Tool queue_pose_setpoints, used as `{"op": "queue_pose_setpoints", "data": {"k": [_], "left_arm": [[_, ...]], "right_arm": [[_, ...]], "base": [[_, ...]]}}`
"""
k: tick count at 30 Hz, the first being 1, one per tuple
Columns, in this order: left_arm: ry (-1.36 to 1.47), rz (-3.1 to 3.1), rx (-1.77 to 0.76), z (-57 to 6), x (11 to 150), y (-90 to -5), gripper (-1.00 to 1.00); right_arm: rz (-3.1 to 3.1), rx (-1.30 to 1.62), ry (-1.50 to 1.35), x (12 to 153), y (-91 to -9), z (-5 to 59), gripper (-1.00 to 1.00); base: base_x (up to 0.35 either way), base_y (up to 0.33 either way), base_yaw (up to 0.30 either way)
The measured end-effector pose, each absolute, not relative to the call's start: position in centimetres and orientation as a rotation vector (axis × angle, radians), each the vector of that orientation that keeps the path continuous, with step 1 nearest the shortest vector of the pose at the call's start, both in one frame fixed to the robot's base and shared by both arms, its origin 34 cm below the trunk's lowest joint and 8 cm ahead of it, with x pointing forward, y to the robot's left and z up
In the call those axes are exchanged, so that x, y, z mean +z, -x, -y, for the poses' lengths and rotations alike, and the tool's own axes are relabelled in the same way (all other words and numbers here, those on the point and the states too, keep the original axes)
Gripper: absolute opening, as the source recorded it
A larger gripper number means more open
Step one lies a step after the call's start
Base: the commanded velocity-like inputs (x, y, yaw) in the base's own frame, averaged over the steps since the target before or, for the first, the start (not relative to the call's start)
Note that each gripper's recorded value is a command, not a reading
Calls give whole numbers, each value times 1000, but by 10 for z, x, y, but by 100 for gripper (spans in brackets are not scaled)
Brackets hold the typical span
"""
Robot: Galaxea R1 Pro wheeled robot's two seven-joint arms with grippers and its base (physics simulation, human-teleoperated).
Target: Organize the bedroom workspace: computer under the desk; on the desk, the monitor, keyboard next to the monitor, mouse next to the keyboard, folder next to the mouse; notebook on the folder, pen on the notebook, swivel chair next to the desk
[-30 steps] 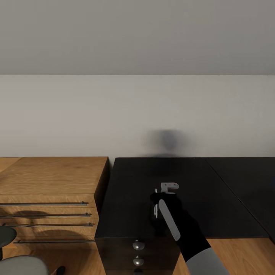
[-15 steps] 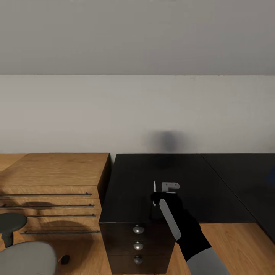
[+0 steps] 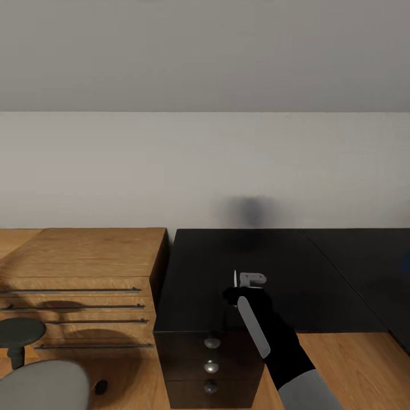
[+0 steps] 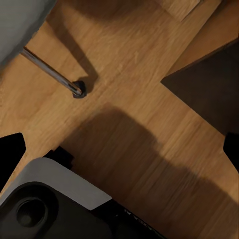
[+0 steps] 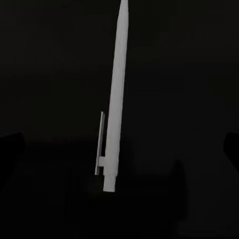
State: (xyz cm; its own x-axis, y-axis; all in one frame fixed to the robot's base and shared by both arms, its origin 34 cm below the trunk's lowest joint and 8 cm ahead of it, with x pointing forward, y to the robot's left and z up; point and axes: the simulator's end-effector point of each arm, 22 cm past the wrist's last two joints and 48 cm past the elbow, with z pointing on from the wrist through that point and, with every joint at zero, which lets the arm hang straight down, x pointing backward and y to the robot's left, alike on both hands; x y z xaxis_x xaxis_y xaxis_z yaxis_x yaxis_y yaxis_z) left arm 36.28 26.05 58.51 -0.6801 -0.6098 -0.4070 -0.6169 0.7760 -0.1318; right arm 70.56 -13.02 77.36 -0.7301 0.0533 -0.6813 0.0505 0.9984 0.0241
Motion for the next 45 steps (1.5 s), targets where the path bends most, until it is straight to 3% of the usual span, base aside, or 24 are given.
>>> {"op": "queue_pose_setpoints", "data": {"k": [45], "left_arm": [[955,-2537,-10,-250,576,-363,100]], "right_arm": [[-2404,20,-87,761,-703,130,100]], "base": [[39,8,0]]}}
